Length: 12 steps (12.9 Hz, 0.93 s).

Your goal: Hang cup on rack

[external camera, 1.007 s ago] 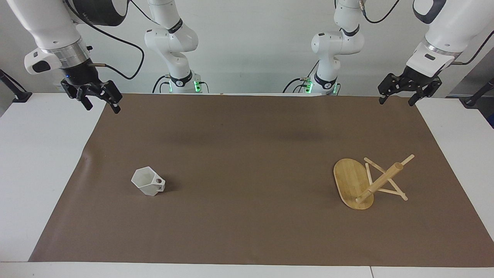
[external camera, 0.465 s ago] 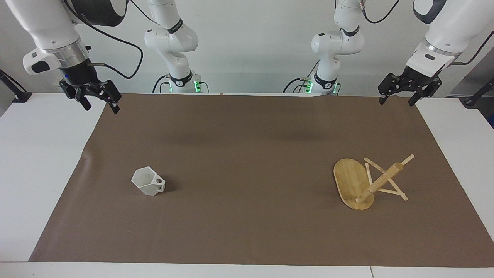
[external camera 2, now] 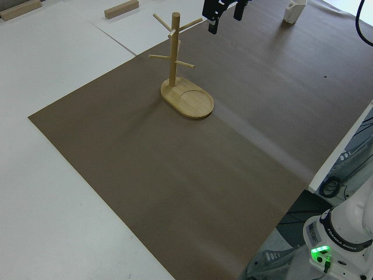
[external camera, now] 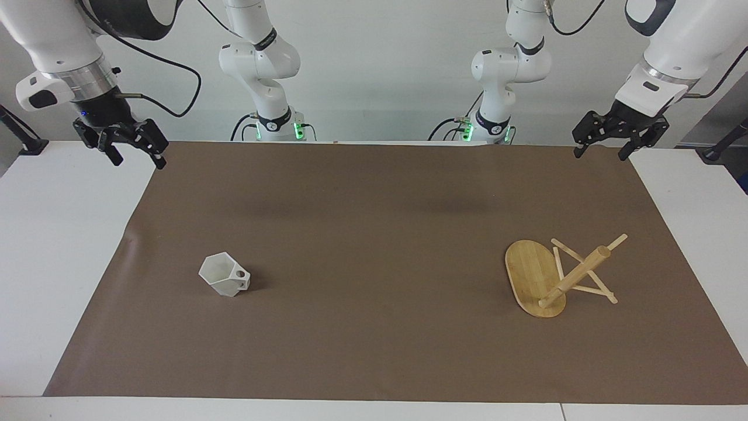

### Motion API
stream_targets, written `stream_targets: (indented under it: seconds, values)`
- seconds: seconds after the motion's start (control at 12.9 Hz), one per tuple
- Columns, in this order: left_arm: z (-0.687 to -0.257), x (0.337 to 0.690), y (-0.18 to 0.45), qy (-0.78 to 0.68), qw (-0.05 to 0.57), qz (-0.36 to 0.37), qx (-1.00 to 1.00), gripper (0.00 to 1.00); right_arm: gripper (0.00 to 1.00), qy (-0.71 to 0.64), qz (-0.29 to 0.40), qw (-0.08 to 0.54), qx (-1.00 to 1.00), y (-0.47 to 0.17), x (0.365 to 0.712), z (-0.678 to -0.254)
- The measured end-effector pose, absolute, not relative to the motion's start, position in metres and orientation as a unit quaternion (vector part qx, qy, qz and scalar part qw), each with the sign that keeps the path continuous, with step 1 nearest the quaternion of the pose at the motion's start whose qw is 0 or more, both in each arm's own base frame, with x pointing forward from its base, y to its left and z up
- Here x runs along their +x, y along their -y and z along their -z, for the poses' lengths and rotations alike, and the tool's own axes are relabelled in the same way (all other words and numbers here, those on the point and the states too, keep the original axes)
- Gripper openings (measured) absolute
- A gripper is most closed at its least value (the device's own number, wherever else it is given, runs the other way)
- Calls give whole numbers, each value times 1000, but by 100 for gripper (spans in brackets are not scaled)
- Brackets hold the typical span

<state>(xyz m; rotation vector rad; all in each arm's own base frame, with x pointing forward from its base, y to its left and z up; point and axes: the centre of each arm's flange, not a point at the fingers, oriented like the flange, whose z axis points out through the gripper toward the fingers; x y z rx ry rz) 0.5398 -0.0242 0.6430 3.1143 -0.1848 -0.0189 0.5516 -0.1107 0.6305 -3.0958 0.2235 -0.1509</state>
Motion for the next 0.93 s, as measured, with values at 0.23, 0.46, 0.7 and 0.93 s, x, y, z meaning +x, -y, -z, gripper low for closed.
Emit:
stream_targets:
  seconds: [0.23,0.46,0.7,0.93]
  values:
    - [-643,540,24,59,11,6,998,100,100,-65,32,21,-997,103,546,-624]
    - [-643,540,24,59,11,6,998,100,100,-64,30,22,-997,103,543,-624]
    - [-643,540,24,59,11,6,998,100,100,-63,31,22,-997,104,542,-624]
    - [-643,540,24,59,11,6,998,100,100,-63,34,21,-997,105,543,-624]
